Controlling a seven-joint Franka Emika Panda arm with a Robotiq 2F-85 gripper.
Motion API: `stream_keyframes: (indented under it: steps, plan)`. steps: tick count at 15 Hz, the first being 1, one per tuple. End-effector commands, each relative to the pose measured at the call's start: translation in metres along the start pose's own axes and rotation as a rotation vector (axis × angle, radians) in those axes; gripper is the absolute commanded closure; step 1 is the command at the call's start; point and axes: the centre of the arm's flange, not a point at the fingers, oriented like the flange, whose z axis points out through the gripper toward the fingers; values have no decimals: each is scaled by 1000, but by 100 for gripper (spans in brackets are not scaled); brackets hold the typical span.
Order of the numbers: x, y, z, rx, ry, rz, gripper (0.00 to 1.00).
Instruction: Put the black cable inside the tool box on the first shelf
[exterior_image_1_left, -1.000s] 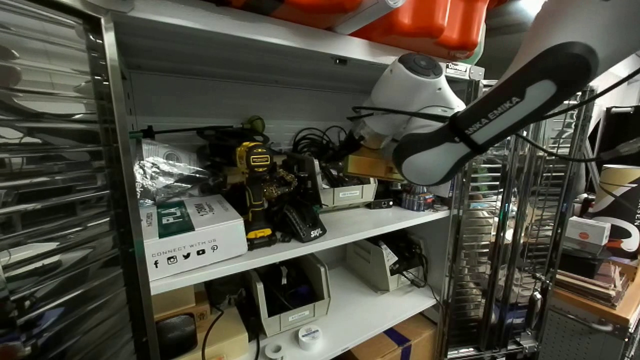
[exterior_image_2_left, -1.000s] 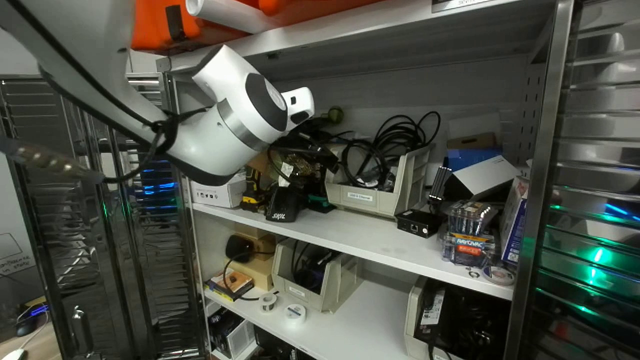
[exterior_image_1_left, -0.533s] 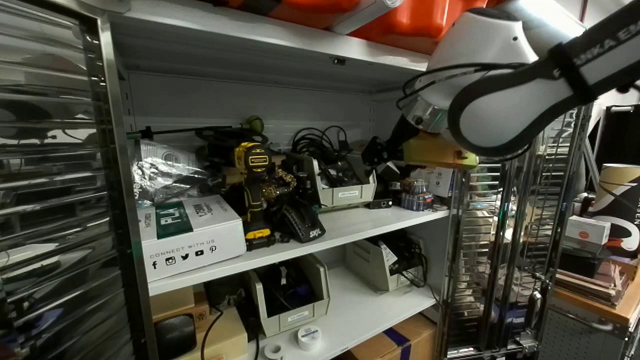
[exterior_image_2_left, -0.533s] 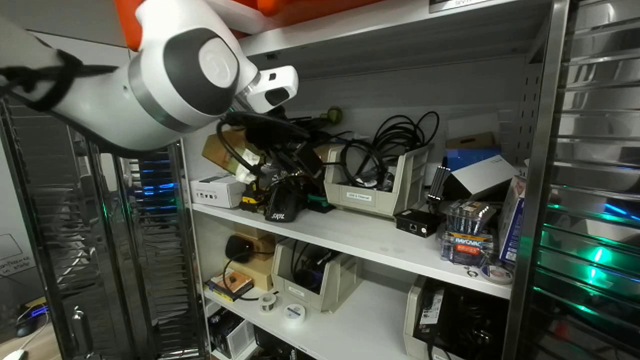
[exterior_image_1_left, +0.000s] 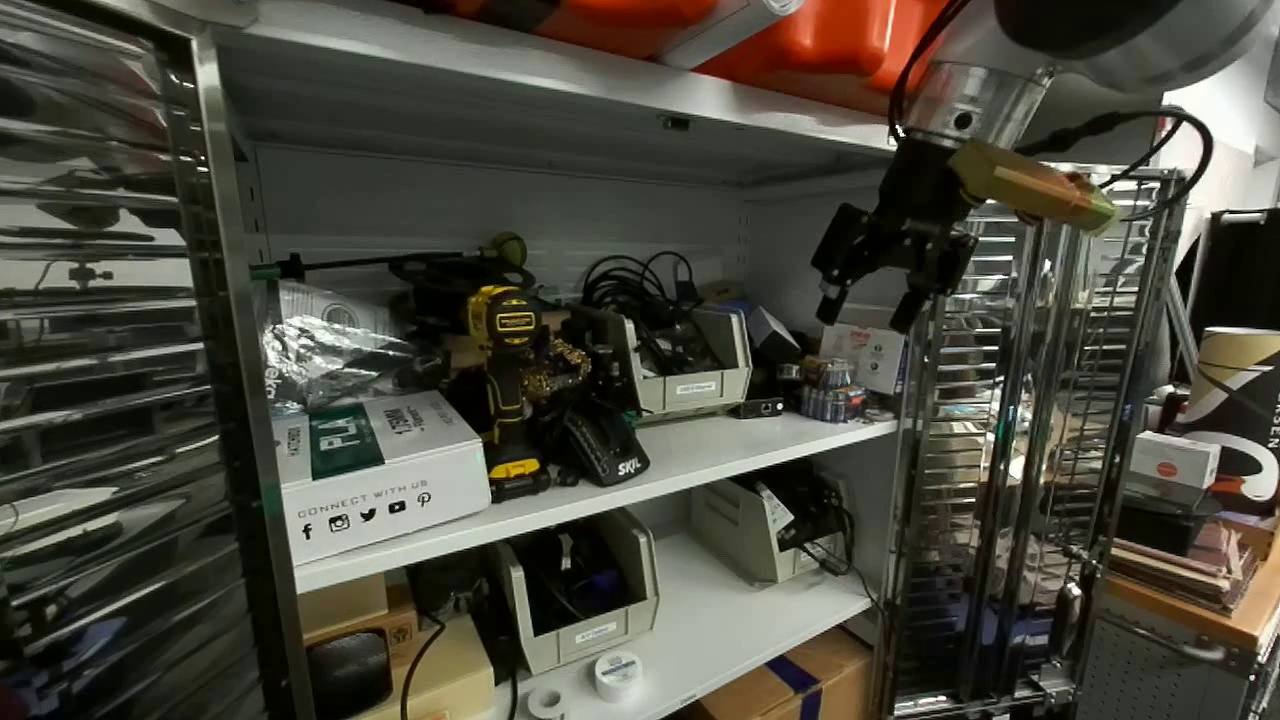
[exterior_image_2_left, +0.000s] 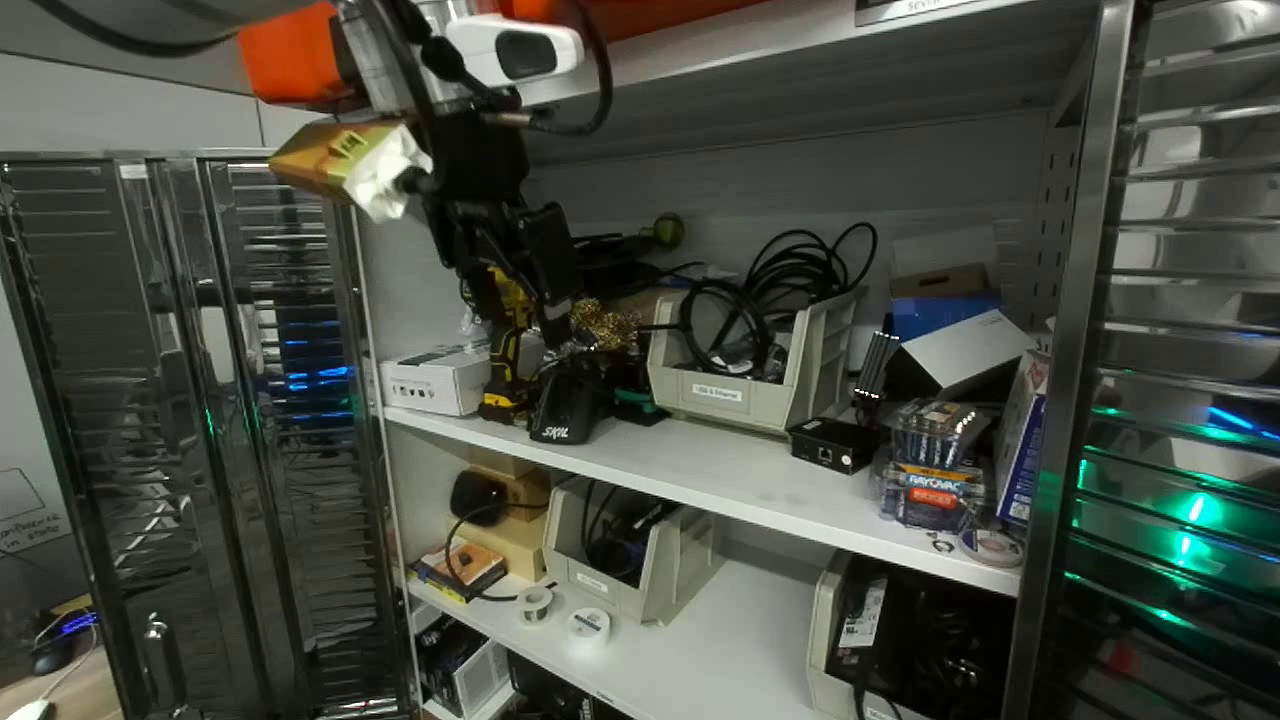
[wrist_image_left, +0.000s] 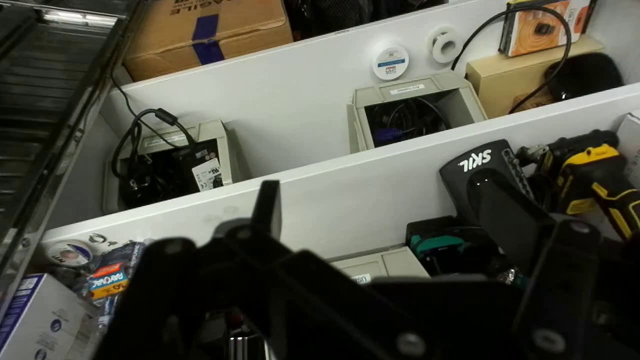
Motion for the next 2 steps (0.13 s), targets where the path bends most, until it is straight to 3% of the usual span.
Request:
stream_keyframes:
  steps: [1, 2]
  plan:
    - [1, -1, -4, -1, 1, -3, 0]
    - [1, -3, -4, -2, 0, -7, 0]
